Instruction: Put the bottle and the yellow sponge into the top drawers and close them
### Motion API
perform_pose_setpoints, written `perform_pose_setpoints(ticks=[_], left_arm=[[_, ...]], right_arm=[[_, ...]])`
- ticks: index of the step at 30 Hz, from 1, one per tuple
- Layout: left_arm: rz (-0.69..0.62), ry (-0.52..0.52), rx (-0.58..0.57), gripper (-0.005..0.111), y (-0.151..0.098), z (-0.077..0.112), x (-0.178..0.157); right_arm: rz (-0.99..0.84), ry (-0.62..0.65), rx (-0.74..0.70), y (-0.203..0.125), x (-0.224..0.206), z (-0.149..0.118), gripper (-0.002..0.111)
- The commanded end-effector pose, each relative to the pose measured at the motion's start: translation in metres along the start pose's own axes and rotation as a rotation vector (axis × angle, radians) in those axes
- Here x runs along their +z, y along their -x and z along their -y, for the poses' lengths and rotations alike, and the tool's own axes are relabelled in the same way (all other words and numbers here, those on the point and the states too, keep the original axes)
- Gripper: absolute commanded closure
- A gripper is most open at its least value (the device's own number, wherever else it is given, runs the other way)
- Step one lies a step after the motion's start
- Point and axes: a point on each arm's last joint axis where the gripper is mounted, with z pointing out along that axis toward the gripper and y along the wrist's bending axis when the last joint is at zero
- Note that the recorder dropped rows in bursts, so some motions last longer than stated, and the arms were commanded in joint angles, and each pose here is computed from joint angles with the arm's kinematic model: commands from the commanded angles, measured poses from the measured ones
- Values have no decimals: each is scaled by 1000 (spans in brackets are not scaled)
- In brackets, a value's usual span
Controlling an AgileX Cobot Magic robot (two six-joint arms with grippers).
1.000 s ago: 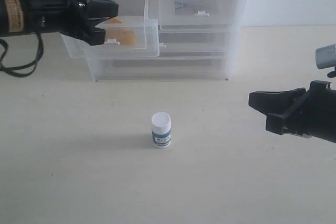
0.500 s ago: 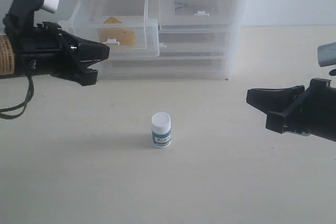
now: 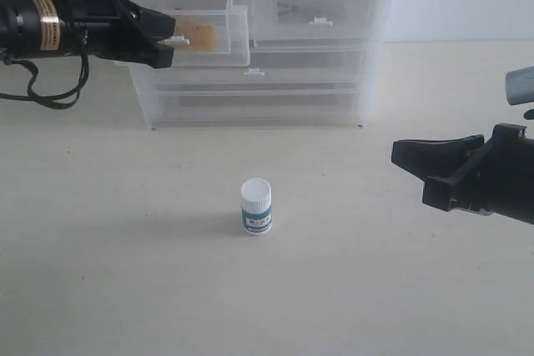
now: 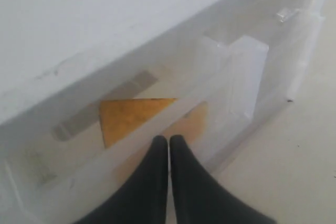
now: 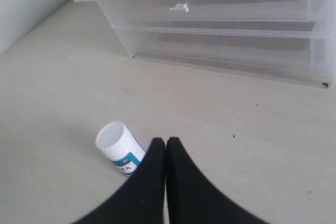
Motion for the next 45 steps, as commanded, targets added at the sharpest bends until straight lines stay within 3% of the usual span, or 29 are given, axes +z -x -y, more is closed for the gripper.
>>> perform_pose_setpoints(ticks=[1, 6, 11, 14, 18, 21, 25, 29, 31, 34, 37, 39, 45], left_arm=[[9, 18, 4, 103, 6, -11, 22], [-31, 59, 3, 103, 2, -24, 46], [-35, 63, 15, 103, 5, -23, 41], [-12, -59, 17, 103, 5, -2, 18], [84, -321, -2, 103, -3, 48, -48], [161, -329, -18, 103, -23, 71, -93], [243, -268, -26, 103, -44, 89, -137], [271, -258, -17, 103, -63, 103, -162], [279, -256, -12, 103, -69, 108, -169], [267, -228, -4, 103, -75, 109, -174], [235, -191, -3, 103, -78, 106, -173], [223, -183, -5, 103, -79, 105, -172], [223, -178, 15, 103, -79, 104, -172]], right_arm=[[11, 2, -9, 2, 0, 0, 108], [11, 2, -16, 2, 0, 0, 108], [11, 2, -26, 2, 0, 0, 108], [11, 2, -30, 2, 0, 0, 108], [18, 10, -26, 3, 0, 0, 108], [89, 50, -1, 12, 1, -4, 108], [189, 34, 103, 44, 10, 4, 108], [199, 58, 311, 70, 38, 24, 108], [191, 114, 483, 73, 56, 36, 108], [232, 298, 673, 73, 79, 47, 108], [215, 304, 775, 63, 102, 66, 108], [204, 303, 806, 60, 112, 72, 102], [204, 300, 871, 60, 140, 67, 61]])
